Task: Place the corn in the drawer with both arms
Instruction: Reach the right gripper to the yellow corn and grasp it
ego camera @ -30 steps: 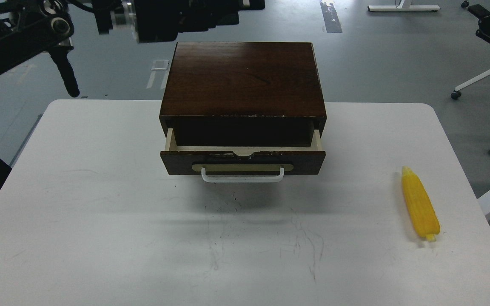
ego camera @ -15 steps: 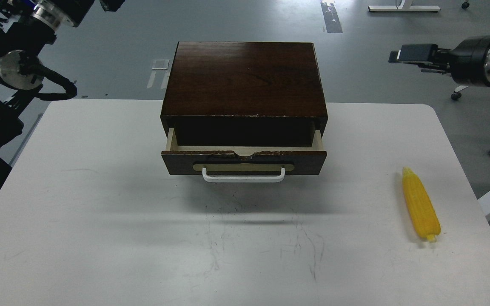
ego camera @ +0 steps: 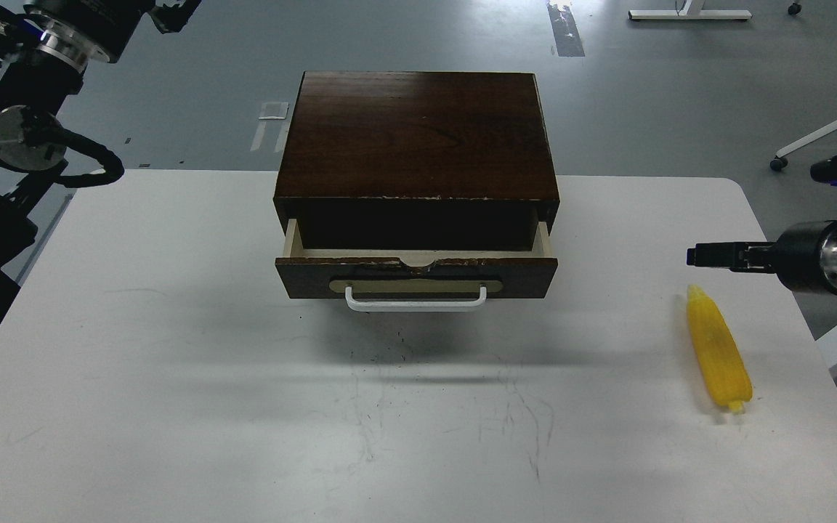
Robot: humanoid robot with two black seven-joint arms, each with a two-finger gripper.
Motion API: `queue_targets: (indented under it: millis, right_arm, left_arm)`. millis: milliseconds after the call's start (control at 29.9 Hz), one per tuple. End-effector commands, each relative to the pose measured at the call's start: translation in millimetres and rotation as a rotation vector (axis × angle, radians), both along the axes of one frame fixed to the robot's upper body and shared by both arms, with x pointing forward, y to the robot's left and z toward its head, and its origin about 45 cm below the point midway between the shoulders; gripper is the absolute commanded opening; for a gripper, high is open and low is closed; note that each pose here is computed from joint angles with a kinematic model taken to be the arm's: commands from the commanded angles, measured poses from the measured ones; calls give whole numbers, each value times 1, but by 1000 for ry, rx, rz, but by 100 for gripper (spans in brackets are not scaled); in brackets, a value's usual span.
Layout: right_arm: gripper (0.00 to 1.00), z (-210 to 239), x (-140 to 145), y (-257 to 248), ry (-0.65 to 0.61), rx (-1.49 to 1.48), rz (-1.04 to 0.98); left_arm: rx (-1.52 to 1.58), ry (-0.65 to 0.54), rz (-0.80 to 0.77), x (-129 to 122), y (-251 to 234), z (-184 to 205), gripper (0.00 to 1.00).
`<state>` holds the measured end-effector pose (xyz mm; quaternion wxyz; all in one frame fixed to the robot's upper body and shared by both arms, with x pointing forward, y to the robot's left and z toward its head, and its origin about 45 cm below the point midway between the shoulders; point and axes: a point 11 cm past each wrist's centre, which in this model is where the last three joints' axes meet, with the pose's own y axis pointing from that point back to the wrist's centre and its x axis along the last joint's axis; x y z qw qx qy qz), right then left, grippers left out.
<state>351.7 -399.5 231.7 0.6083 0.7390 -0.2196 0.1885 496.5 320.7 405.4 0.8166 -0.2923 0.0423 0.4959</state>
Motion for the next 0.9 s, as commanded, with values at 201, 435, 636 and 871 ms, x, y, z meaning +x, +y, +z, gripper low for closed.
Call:
queue_targets:
  millis: [201, 435, 636, 871]
  right_arm:
    - [92, -47, -30, -8, 70, -24, -4]
    - [79, -61, -32, -18, 70, -75, -10]
    - [69, -77, -29, -13, 83, -71, -10]
    - [65, -83, -28, 0, 89, -44, 2]
  left_arm:
    - [11, 2, -4, 0, -1, 1, 98]
    - [27, 18, 2, -1, 3, -7, 98]
    - [44, 27, -8, -1, -1, -11, 98]
    - [58, 23, 5, -3, 6, -9, 98]
